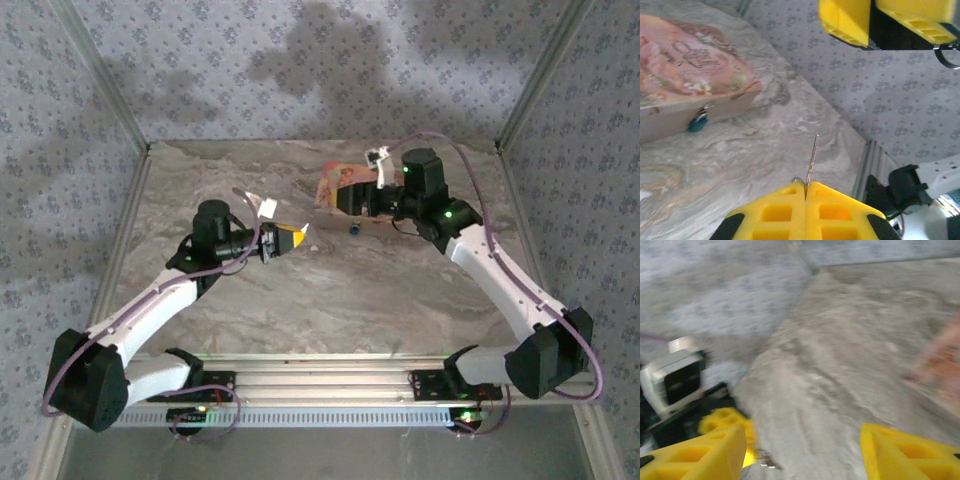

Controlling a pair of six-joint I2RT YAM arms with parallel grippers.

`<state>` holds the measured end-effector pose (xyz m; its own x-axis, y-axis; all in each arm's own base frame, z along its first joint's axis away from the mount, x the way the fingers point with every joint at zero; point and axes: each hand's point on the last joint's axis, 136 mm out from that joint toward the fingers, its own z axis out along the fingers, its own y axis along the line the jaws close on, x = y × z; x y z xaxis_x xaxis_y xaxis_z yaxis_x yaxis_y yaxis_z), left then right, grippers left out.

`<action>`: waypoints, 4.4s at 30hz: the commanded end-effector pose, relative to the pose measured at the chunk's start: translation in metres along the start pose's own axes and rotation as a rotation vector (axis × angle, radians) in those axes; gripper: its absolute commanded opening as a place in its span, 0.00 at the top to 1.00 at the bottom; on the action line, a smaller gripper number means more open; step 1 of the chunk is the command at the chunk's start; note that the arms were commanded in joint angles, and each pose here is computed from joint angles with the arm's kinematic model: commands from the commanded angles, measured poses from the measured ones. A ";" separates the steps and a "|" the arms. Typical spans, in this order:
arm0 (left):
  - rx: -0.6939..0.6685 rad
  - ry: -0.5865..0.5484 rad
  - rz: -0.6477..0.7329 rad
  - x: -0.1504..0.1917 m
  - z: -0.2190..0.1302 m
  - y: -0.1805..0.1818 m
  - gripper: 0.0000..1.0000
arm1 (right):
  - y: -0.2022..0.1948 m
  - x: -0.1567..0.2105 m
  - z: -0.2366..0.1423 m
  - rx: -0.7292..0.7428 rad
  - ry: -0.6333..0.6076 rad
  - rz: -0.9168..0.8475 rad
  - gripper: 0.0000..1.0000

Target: Unlock the padlock with the key

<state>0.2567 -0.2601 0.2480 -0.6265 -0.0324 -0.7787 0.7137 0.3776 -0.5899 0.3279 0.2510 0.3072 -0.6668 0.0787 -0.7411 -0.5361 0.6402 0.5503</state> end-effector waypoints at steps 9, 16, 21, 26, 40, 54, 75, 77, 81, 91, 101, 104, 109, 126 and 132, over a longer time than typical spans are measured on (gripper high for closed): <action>-0.140 0.008 -0.013 0.028 -0.009 0.031 1.00 | -0.139 0.110 0.022 0.692 0.106 0.154 0.46; -0.201 0.024 -0.008 0.042 -0.013 0.044 1.00 | -0.156 0.108 0.044 0.830 0.079 0.147 0.47; -0.224 0.034 0.002 0.049 -0.015 0.050 1.00 | -0.163 0.112 0.062 0.902 0.078 0.140 0.49; -0.209 0.048 0.020 0.055 -0.017 0.047 1.00 | -0.168 0.113 0.083 0.928 0.078 0.150 0.51; -0.184 0.030 0.045 0.064 -0.024 0.040 1.00 | -0.193 0.122 0.104 1.010 0.077 0.152 0.54; -0.180 0.042 0.051 0.068 -0.022 0.040 1.00 | -0.211 0.128 0.111 1.040 0.092 0.163 0.56; -0.182 0.046 0.055 0.069 -0.023 0.037 1.00 | -0.223 0.125 0.117 1.062 0.135 0.110 0.86; -0.181 0.038 0.058 0.068 -0.024 0.035 1.00 | -0.219 0.122 0.116 1.039 0.140 0.115 0.94; -0.196 -0.018 0.087 0.059 -0.027 0.029 1.00 | -0.201 0.120 0.113 0.945 0.186 0.144 1.00; -0.268 -0.025 0.196 0.068 -0.033 0.026 1.00 | -0.143 0.121 0.084 0.708 0.355 0.232 1.00; -0.101 0.051 0.123 0.076 0.007 0.018 1.00 | -0.096 0.131 0.069 0.483 0.474 0.352 1.00; -0.081 0.045 0.143 0.077 0.021 0.021 1.00 | -0.084 0.127 0.065 0.409 0.486 0.398 1.00; -0.035 0.040 0.143 0.079 0.042 0.026 1.00 | -0.062 0.118 0.061 0.275 0.497 0.458 1.00; 0.099 0.013 0.123 0.062 0.080 0.030 1.00 | -0.040 0.096 0.048 0.013 0.431 0.577 1.00; 0.135 0.010 0.074 0.065 0.081 0.030 1.00 | -0.041 0.097 0.044 -0.020 0.414 0.610 1.00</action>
<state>0.2645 -0.3207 0.1412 -0.6003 0.0395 -0.7988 0.7640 0.3237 -0.5581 0.3084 0.2580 0.1649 -0.9893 0.1401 -0.0413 0.0604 0.6502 0.7573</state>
